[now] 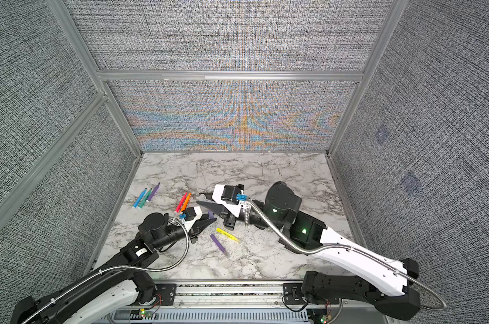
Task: Remove pen caps from pens
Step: Open the pen cap on the pen, then place the pen at the middle-left of the table.
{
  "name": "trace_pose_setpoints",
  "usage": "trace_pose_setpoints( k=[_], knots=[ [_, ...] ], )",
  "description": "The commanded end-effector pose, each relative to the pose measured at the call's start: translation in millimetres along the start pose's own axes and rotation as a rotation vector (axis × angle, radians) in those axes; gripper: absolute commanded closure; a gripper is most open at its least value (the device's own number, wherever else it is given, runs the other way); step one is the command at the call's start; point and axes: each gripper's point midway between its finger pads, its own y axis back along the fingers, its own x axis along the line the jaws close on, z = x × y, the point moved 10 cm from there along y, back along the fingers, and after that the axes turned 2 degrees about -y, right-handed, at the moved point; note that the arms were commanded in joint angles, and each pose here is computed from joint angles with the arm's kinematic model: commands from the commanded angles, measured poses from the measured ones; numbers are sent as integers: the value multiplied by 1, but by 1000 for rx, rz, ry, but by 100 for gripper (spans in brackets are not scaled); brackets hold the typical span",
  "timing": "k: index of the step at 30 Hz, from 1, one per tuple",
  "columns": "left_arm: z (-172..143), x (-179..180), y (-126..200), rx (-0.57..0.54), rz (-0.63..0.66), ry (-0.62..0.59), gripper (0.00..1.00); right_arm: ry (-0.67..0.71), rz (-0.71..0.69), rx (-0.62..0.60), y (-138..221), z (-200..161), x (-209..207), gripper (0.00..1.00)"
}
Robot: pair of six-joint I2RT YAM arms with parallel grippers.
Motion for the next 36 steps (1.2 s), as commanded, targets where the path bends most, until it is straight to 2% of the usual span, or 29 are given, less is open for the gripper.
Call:
trace_pose_setpoints(
  k=[1,3,5,9,12,18,21,24,31,36],
  knots=[
    [4,5,1,-4,41,8,100,-16,-79,-91,7,17,-6,100],
    [6,13,7,9,145,31,100,-27,-186,-52,13,16,-13,100],
    [7,29,15,60,306,102,100,-28,-323,43,19,9,-22,100],
    [-8,72,35,287,617,282,100,5,-595,384,28,-29,-40,100],
    [-24,100,43,450,773,326,100,-3,-661,567,35,-64,-44,100],
    [-61,147,44,797,993,327,100,-69,-687,666,55,-103,-43,100],
    [-78,162,39,936,1046,286,100,-95,-689,679,60,-117,-42,100],
    [-95,172,32,1031,1055,271,100,-107,-702,705,63,-134,-41,100],
    [-115,187,32,1137,1092,269,92,-118,-765,812,67,-167,-49,100],
    [-128,193,34,1198,1103,291,82,-138,-766,876,65,-187,-54,100]
  ],
)
